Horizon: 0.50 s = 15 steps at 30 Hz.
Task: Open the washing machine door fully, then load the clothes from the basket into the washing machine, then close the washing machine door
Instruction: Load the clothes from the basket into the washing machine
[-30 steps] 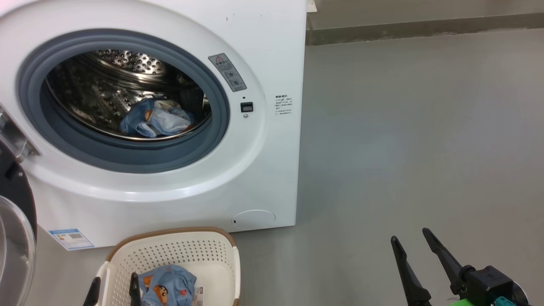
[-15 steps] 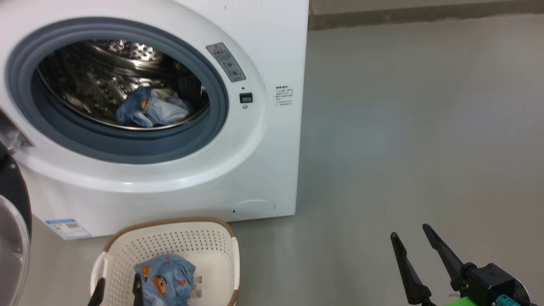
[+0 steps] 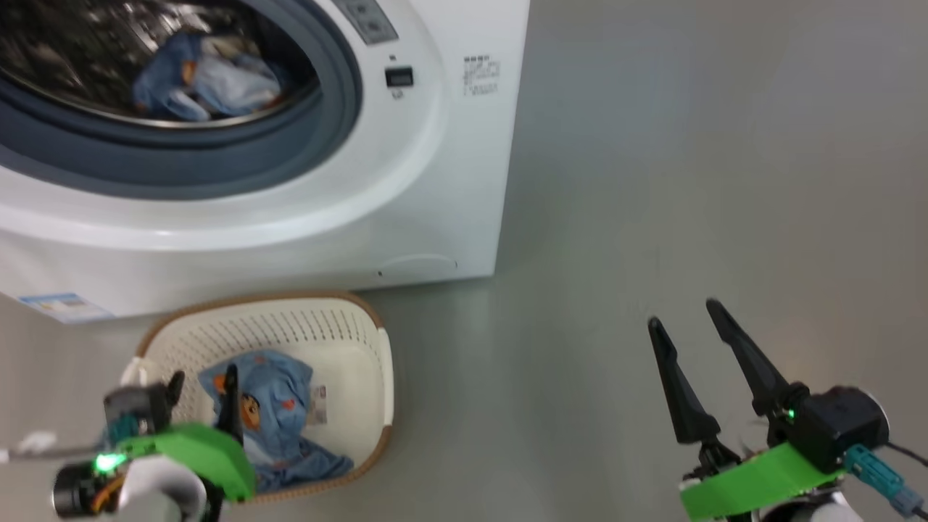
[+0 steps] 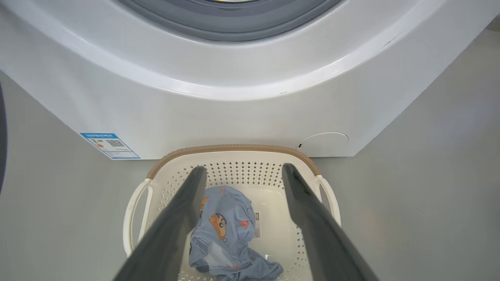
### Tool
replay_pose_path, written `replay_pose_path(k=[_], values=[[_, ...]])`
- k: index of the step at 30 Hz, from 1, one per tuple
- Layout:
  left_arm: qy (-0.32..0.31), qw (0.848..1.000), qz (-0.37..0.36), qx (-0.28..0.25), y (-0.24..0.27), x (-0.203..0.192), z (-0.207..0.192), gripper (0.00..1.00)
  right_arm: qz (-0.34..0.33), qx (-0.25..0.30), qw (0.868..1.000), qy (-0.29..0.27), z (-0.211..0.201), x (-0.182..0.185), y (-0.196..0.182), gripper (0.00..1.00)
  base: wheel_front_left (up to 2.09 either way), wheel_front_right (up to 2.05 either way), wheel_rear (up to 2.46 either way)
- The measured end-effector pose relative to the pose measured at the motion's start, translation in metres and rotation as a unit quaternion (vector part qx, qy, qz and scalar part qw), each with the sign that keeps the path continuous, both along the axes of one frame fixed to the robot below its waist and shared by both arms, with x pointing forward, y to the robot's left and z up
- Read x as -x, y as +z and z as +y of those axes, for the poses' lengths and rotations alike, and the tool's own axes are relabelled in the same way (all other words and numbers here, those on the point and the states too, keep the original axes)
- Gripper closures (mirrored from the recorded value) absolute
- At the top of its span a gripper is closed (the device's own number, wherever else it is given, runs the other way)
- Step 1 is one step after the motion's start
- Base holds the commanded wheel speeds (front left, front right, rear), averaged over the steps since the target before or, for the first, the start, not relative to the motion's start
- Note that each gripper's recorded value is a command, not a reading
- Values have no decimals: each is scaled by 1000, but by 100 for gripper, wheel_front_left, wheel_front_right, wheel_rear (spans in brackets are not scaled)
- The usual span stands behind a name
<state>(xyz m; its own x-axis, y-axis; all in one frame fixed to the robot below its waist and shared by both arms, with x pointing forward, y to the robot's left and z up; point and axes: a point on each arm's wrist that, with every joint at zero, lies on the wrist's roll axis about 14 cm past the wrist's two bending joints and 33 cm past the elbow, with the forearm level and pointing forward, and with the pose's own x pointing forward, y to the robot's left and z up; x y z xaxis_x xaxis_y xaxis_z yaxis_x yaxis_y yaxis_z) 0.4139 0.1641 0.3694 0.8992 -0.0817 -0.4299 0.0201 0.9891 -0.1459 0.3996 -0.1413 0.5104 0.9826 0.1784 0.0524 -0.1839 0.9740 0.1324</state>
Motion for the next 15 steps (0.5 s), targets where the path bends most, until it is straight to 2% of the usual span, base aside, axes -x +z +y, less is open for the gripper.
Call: replay_pose_path(k=[7, 15], values=[[-37, 993, 108, 0, -60, -43, -2, 0, -1, -8, 1000, 10, 8, -36, -20, 0, 0, 0, 0], [-34, 975, 221, -10, -130, -76, 21, 0, 28, -19, 999, 13, 10, -67, -64, 0, 0, 0, 0]])
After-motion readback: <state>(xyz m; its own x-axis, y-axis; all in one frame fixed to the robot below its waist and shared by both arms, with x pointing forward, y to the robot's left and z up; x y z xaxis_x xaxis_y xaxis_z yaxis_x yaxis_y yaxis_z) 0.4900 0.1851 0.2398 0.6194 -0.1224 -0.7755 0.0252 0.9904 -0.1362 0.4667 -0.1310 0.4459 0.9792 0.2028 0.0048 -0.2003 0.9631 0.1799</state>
